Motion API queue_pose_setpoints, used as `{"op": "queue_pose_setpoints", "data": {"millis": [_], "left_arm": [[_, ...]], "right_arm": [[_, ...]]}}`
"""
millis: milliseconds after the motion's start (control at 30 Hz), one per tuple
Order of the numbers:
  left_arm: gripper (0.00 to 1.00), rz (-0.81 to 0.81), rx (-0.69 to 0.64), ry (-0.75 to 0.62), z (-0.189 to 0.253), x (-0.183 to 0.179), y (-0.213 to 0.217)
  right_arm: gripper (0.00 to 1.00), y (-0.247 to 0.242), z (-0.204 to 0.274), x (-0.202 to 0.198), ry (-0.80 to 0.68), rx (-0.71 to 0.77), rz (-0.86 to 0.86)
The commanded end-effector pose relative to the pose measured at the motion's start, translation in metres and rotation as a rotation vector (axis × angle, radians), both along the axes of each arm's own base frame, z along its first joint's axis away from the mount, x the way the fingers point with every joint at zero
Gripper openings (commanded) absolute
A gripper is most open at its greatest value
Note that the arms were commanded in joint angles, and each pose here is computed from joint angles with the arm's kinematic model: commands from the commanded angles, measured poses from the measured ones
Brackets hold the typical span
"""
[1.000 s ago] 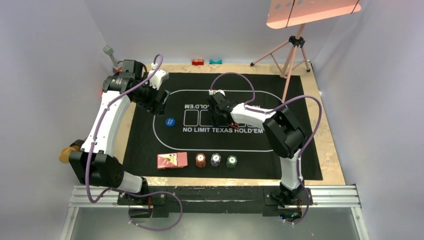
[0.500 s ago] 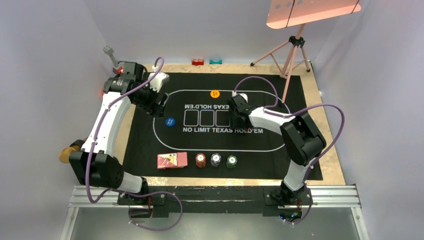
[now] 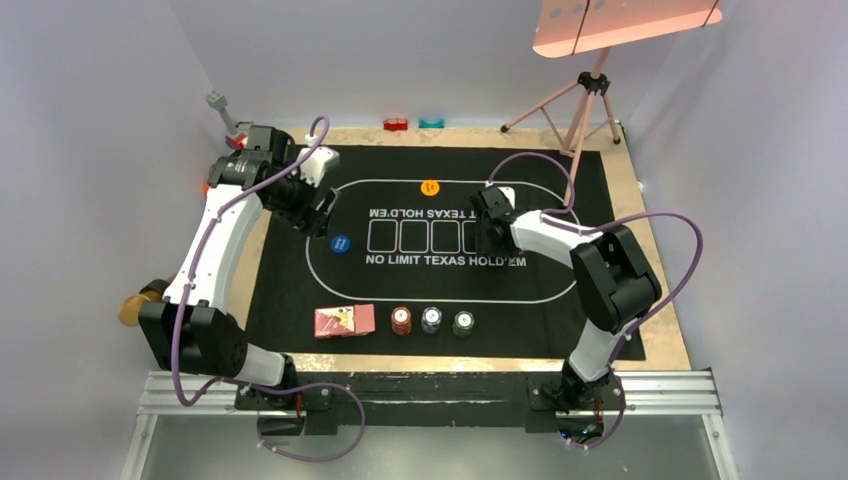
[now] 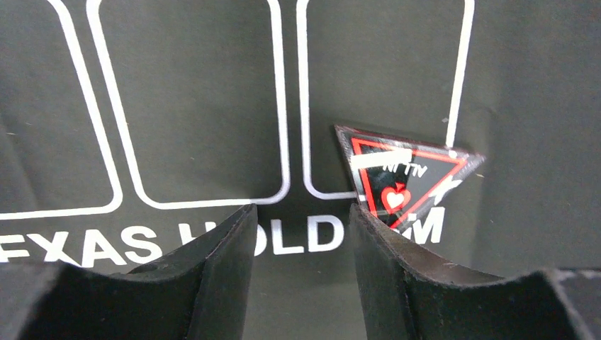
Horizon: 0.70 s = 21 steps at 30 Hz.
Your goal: Distribute texas hold em gaming equipment
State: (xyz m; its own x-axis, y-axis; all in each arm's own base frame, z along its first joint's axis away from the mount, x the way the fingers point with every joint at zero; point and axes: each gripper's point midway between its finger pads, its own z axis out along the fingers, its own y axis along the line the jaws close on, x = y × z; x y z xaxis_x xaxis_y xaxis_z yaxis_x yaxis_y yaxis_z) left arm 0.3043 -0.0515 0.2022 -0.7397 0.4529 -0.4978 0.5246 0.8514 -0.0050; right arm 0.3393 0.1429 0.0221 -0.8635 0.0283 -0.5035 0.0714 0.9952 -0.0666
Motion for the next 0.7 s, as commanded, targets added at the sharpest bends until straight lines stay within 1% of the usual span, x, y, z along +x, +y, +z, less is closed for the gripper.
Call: {"op": "queue_pose_setpoints", "data": {"millis": [0, 100, 200, 367, 433, 600, 667], "left_arm": [[1.00, -0.017, -0.002, -0.019, 0.001, -0.003, 0.002], [1.00, -0.052, -0.008, 0.001, -0.009, -0.009, 0.000], [1.00, -0.122, -0.018, 0.031, -0.023, -0.020, -0.005], [1.00, -0.297, -0.065, 0.048, -0.047, -0.046, -0.017], [1.00, -0.375, -0.071, 0.050, -0.061, -0.063, -0.021], [1.00, -0.538, -0.018, 0.038, -0.081, -0.087, -0.031], [1.00, -0.601, 0.031, 0.037, -0.094, -0.095, -0.033]], "right_arm": [[0.54, -0.020, 0.021, -0.002, -0.027, -0.055, -0.068], [0.55, -0.028, 0.020, -0.003, -0.016, -0.049, -0.089], [0.55, -0.023, 0.026, -0.002, -0.029, -0.013, -0.070], [0.58, 0.012, 0.064, 0.001, -0.124, 0.124, 0.043], [0.60, 0.025, 0.076, 0.002, -0.151, 0.143, 0.082], [0.67, 0.053, 0.094, -0.001, -0.184, 0.253, 0.165], [0.70, 0.061, 0.100, -0.002, -0.203, 0.305, 0.185]]}}
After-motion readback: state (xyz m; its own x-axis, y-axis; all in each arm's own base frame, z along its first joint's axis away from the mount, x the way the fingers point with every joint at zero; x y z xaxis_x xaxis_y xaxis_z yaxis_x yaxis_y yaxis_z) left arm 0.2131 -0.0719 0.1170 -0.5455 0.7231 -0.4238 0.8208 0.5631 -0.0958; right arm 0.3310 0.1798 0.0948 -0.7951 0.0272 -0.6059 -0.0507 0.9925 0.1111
